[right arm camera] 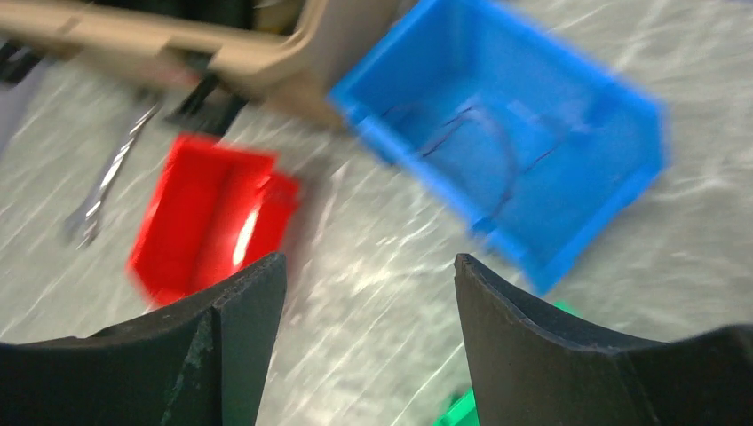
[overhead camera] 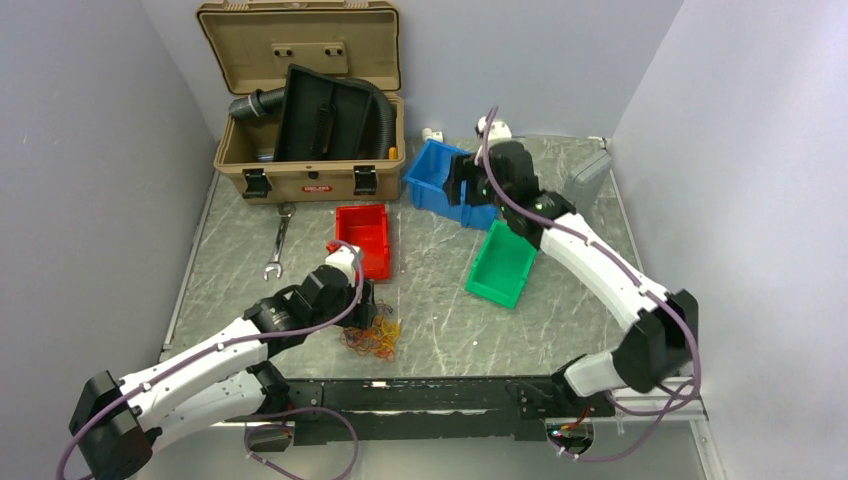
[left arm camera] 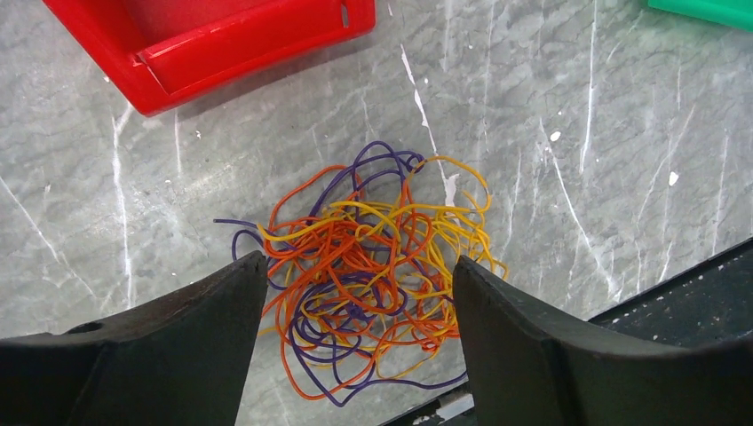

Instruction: Untangle the cables

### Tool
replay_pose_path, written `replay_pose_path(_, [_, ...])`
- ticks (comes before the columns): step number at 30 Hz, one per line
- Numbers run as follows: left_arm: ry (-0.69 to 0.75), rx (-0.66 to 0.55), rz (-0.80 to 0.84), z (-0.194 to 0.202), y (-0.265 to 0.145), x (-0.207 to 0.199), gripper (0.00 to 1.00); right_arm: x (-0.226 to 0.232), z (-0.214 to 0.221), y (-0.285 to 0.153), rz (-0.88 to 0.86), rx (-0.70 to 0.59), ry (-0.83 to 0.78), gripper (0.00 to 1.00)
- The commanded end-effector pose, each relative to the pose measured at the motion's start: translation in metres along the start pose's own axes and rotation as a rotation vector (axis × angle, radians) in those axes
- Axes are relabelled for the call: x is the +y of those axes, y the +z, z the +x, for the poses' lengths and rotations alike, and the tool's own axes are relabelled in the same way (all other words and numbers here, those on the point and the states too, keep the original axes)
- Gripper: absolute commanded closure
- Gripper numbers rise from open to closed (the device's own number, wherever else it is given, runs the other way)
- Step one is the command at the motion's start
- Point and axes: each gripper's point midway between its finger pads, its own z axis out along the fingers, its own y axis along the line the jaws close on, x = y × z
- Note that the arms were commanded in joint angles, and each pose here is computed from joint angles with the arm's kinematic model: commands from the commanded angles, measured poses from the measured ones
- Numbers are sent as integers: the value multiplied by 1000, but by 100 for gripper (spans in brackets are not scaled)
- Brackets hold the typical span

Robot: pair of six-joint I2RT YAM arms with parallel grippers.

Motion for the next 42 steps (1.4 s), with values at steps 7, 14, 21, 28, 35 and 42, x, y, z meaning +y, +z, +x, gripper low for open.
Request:
replay_pose_path(7, [-68,10,74,-3,8,-10,28,124,118,-66,-463,96,32,32])
replay_pose_path(14, [-51,64,37,3,10,-5,34,142,176,-76,-529,72,110,40])
replay_pose_path(21, [-51,98,43,10,15,-7,38,178,223,-84,-644,124,-5,40])
replay_pose_path(28, [-42,114,52,11,18,-9,48,203,248,-82,-708,166,-52,40])
replay_pose_path(35, [-33,105,57,5,17,-12,82,209,275,-92,-736,209,-37,45])
replay_pose_path(42, [-28,86,24,0,14,-6,100,209,299,-96,-720,274,-56,70])
